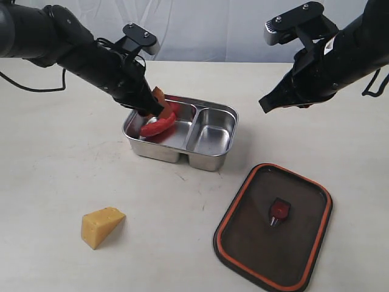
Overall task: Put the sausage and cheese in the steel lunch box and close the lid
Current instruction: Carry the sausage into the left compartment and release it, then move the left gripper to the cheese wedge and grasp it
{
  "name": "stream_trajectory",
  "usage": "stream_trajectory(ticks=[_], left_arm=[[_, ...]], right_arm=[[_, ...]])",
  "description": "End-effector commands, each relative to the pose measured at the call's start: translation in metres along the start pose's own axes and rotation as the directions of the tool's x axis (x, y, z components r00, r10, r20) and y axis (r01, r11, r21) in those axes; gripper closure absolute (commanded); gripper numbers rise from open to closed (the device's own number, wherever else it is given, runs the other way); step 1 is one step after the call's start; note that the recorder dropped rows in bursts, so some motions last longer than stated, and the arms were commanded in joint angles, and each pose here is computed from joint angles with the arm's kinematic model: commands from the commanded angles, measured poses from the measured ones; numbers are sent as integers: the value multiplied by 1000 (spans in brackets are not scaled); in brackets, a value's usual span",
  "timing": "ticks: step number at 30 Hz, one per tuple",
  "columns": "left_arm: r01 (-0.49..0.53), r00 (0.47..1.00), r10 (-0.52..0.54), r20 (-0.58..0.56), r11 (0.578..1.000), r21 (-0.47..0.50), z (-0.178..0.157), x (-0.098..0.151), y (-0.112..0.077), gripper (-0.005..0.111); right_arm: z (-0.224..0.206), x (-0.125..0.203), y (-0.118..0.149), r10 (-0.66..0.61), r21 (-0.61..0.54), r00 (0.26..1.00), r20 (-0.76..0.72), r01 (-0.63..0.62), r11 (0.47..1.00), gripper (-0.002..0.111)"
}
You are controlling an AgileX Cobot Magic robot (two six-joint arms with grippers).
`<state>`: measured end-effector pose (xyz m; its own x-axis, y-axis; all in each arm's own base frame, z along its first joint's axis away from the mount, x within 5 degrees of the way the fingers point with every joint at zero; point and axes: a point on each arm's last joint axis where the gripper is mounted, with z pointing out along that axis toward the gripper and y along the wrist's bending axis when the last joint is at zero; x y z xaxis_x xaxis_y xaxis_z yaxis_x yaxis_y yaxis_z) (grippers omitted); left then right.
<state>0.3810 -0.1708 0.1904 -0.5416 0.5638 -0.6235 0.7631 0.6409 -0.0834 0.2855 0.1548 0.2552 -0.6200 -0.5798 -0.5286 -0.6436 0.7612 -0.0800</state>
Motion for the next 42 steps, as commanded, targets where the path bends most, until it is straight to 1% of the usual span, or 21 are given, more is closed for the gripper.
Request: stream_trajectory(ticks=[1,4,6,7,8,10,11,13,14,18,21,26,31,33,36,38,42], left_arm=[[-14,999,16,-29,997,73,-5,-2,-8,40],[-49,994,64,-93,987,153,-21,0,-18,41],[-38,977,81,-200,977,208,-33,7,-26,43],[-19,964,75,-254,976,216,-38,10,-28,44],[25,939,51,-340,976,217,-43,17,-29,46],[86,895,10,-445,977,194,-49,25,-30,50],[121,861,-25,-508,980,157,-52,30,-29,53],[159,822,-63,-566,980,122,-53,38,-29,55],[181,812,-85,-578,977,111,-52,41,-29,55],[256,789,-129,-601,958,130,-47,53,-37,55],[311,748,-170,-641,944,113,-43,67,-41,55],[353,697,-184,-693,930,108,-39,86,-47,55],[378,663,-187,-725,920,107,-37,100,-52,55],[398,655,-196,-730,910,113,-36,103,-54,55],[418,657,-208,-725,900,120,-36,102,-56,55],[418,657,-208,-725,900,120,-36,102,-56,55],[401,682,-223,-696,910,101,-32,101,-53,55]], right_arm=[[-3,1,-2,-6,8,1000,-8,6,1000,109],[-3,3,-2,-13,7,999,-29,13,1000,109],[-3,4,-2,-18,9,999,-37,19,1000,109],[-3,4,-2,-19,9,999,-40,19,1000,109],[-3,4,-2,-19,9,999,-40,19,1000,109],[-3,4,-2,-19,9,999,-40,19,1000,109],[-3,4,-2,-19,9,999,-40,19,1000,109],[-3,4,-2,-19,9,999,-38,19,1000,109],[-3,4,-2,-19,9,999,-38,19,1000,109],[-3,4,-2,-19,9,999,-40,19,1000,109],[-3,5,-2,-19,6,999,-48,19,1000,109],[-3,5,-2,-19,6,999,-48,19,1000,109],[-3,5,-2,-19,6,999,-48,19,1000,109],[-3,5,-2,-19,6,999,-48,19,1000,109],[-3,5,-2,-19,6,999,-48,19,1000,109],[-3,5,-2,-19,6,999,-48,19,1000,109],[-3,5,-2,-19,6,999,-48,19,1000,109]])
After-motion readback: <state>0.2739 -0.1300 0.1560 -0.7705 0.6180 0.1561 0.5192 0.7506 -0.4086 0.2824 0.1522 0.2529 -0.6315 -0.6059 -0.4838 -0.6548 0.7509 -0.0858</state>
